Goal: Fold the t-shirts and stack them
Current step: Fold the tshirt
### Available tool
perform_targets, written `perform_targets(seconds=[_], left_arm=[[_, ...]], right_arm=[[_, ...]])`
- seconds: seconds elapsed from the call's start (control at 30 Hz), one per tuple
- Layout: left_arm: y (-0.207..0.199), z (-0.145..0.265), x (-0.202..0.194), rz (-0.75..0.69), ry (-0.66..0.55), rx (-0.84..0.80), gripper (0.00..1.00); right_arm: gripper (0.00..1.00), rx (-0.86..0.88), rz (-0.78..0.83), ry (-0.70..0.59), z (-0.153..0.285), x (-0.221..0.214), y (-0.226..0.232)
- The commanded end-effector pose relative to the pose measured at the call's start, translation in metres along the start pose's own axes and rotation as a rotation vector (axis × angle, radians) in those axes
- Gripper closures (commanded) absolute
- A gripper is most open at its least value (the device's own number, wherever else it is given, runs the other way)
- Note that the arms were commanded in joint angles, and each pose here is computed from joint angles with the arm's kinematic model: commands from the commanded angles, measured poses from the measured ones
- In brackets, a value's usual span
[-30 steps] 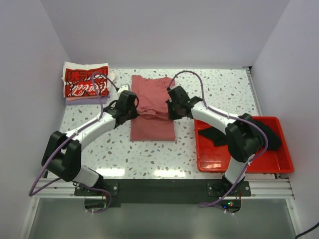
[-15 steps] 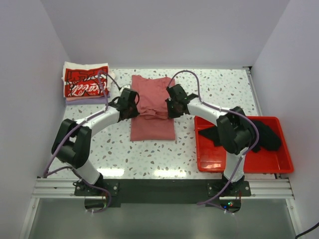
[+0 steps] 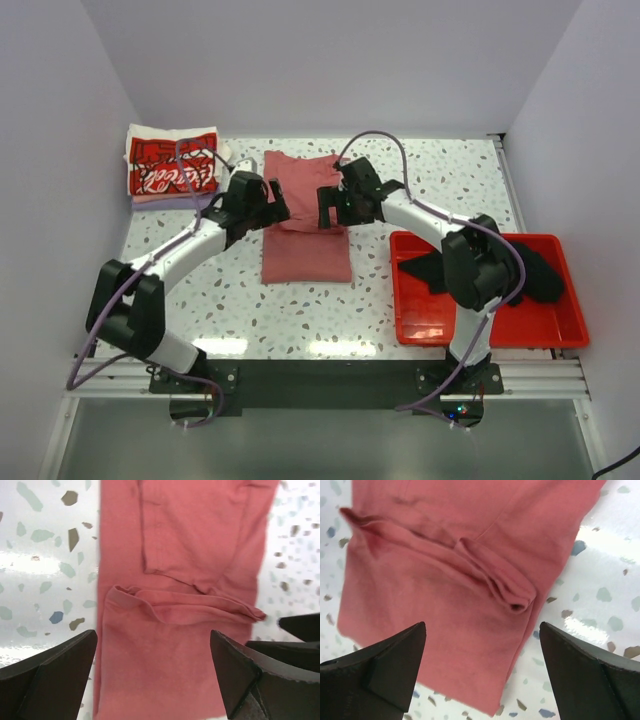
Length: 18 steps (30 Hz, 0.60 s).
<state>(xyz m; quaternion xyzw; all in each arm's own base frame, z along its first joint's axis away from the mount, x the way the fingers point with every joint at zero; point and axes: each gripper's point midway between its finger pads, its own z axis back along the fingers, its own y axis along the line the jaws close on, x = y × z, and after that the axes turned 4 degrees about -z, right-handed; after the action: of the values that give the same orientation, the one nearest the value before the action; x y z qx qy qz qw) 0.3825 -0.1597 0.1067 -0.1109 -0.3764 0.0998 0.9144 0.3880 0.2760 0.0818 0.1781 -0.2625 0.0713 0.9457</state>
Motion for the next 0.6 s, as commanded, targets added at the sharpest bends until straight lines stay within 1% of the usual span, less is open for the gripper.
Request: perform_targets(seconds=[0.0, 0.03, 0.07, 0.1, 0.13, 0.17, 0.23, 0.4, 0.57], left_arm=[[-0.022, 0.027, 0.010, 0.052, -0.068, -0.165, 0.00], [-0.026, 0.035, 0.009, 0.060, -0.076, -0.205, 0.00], [-0.030, 0.035, -0.007, 0.076, -0.048, -0.262, 0.00], [-0.032, 0.036, -0.014, 0.084, -0.039, -0.288, 0.00], [-0.033, 0.039, -0.021, 0.091, -0.030, -0.309, 0.00], [-0.037, 0.039, -0.023, 0.097, -0.041, -0.342, 0.00], [-0.040, 0.037, -0.041, 0.108, -0.006, -0.388, 0.00], [-0.041, 0.030, -0.067, 0.115, 0.047, -0.417, 0.00], [-0.029, 0.019, -0.087, 0.106, 0.089, -0.379, 0.00]], right_arm=[[0.01, 0.149, 0.010, -0.068, 0.034, 0.013, 0.029], [0.01, 0.214, 0.000, -0.052, 0.041, 0.007, 0.041], [0.01, 0.241, -0.009, -0.045, 0.038, 0.000, 0.042], [0.01, 0.269, -0.017, -0.038, 0.038, -0.004, 0.046], [0.01, 0.304, -0.036, -0.002, 0.036, -0.015, 0.050], [0.01, 0.317, -0.041, 0.007, 0.034, -0.017, 0.052], [0.01, 0.331, -0.057, 0.029, 0.026, -0.022, 0.055], [0.01, 0.339, -0.064, 0.058, 0.007, -0.024, 0.058], [0.01, 0.320, -0.071, 0.044, -0.013, -0.013, 0.058]])
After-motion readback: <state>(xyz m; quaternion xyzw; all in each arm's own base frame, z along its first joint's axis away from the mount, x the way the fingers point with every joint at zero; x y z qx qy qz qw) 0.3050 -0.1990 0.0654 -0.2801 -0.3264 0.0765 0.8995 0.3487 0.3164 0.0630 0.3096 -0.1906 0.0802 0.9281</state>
